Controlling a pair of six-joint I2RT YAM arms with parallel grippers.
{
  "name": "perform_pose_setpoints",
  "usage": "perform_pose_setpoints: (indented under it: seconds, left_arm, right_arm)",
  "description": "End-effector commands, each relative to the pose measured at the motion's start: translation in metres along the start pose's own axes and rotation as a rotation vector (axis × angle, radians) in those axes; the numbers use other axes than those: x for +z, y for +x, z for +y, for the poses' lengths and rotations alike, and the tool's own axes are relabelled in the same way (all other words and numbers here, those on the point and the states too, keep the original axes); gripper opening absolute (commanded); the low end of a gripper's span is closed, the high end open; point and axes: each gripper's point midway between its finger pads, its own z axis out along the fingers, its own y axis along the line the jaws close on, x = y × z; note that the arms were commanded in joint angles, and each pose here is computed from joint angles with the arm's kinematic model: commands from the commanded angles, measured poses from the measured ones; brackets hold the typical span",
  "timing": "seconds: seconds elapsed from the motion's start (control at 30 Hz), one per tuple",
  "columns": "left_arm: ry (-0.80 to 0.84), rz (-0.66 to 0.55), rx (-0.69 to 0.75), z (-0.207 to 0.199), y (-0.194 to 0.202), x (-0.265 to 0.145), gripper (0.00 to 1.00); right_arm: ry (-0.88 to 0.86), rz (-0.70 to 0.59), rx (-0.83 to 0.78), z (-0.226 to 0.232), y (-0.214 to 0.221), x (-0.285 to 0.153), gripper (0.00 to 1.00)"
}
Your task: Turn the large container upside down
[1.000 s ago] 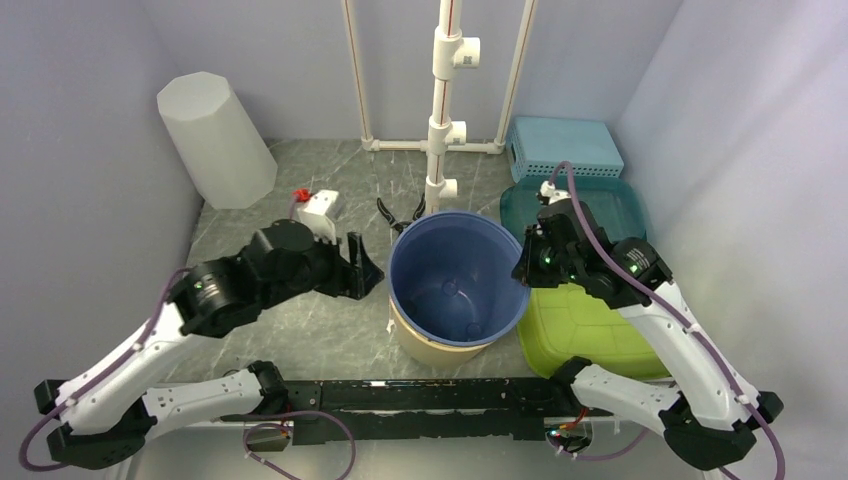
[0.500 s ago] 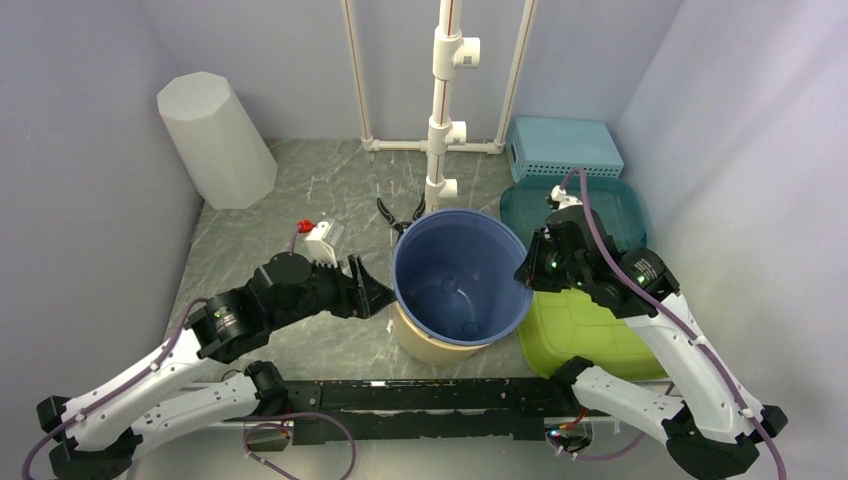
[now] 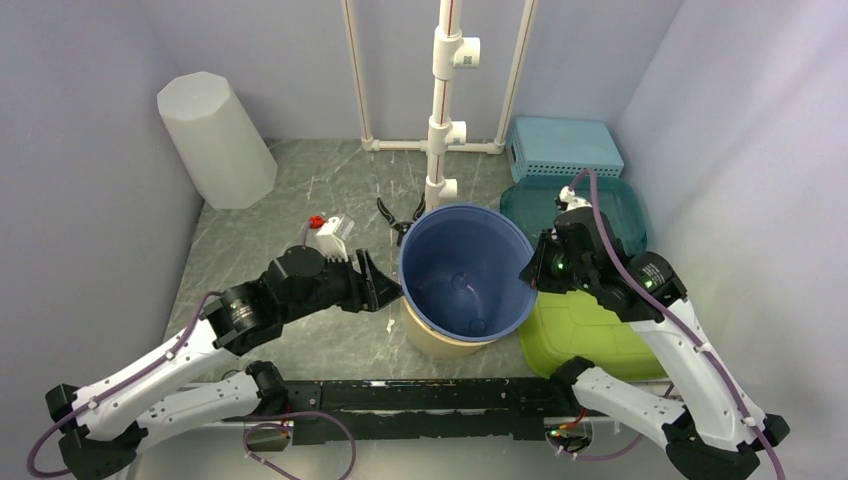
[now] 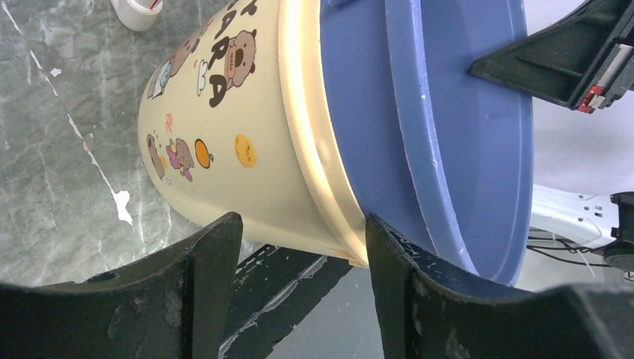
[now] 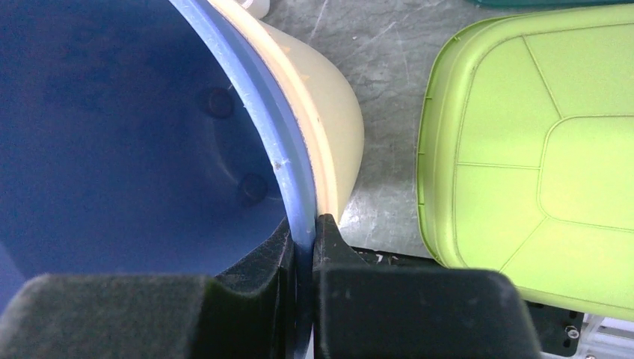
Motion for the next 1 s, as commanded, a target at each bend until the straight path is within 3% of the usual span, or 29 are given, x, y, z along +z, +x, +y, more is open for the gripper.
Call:
perform_pose_setpoints:
  seconds: [0.0, 0.47, 0.97]
  left_arm:
    - [-0.059, 0.03, 0.01, 0.01, 0.006, 0.015, 0.66]
    - [-0.147, 0.103, 0.075, 0.025, 0.016, 0.017, 0.64]
    - [-0.16, 0.162, 0.13, 0.023, 0.029, 0.021, 0.63]
  right_arm:
    - [-0.426, -0.071, 0.052, 0.083, -0.027, -0.045, 0.0]
    - [-0.594, -0.101, 0.064, 0.109, -0.038, -0.085, 0.0]
    - [-0.649, -0.173, 0.167, 0.111, -0.05, -0.106, 0.0]
